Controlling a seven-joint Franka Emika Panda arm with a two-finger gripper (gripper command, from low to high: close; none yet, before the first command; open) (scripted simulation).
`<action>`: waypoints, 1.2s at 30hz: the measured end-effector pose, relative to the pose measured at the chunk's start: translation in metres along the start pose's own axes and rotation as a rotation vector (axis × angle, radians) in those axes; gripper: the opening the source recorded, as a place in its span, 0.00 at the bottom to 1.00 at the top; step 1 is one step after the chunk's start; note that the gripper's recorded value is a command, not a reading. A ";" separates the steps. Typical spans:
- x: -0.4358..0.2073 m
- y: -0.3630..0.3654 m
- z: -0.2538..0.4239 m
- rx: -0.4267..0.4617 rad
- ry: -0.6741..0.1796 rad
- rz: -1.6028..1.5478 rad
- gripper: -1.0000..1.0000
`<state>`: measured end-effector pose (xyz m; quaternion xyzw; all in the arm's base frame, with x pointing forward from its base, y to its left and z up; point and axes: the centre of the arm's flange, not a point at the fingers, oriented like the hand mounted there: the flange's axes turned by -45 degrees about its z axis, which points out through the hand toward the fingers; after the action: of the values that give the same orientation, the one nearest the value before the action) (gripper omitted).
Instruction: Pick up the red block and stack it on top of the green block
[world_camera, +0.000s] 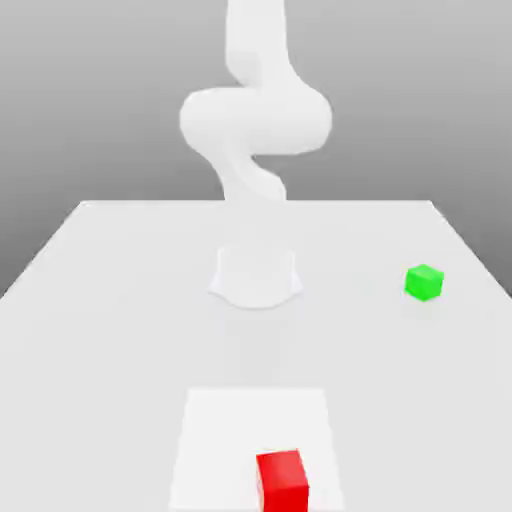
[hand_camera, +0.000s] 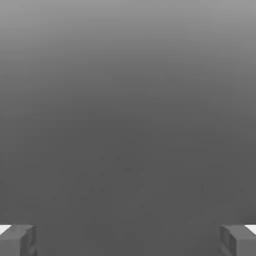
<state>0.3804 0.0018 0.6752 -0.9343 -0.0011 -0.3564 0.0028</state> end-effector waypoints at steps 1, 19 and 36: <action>-0.001 -0.001 0.021 0.002 -0.031 -0.006 0.50; -0.133 -0.020 0.337 0.043 -0.539 -0.120 0.50; -0.272 -0.024 0.466 0.057 -0.727 -0.163 0.00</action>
<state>0.4876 0.0290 0.1468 -0.9963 -0.0861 -0.0002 0.0000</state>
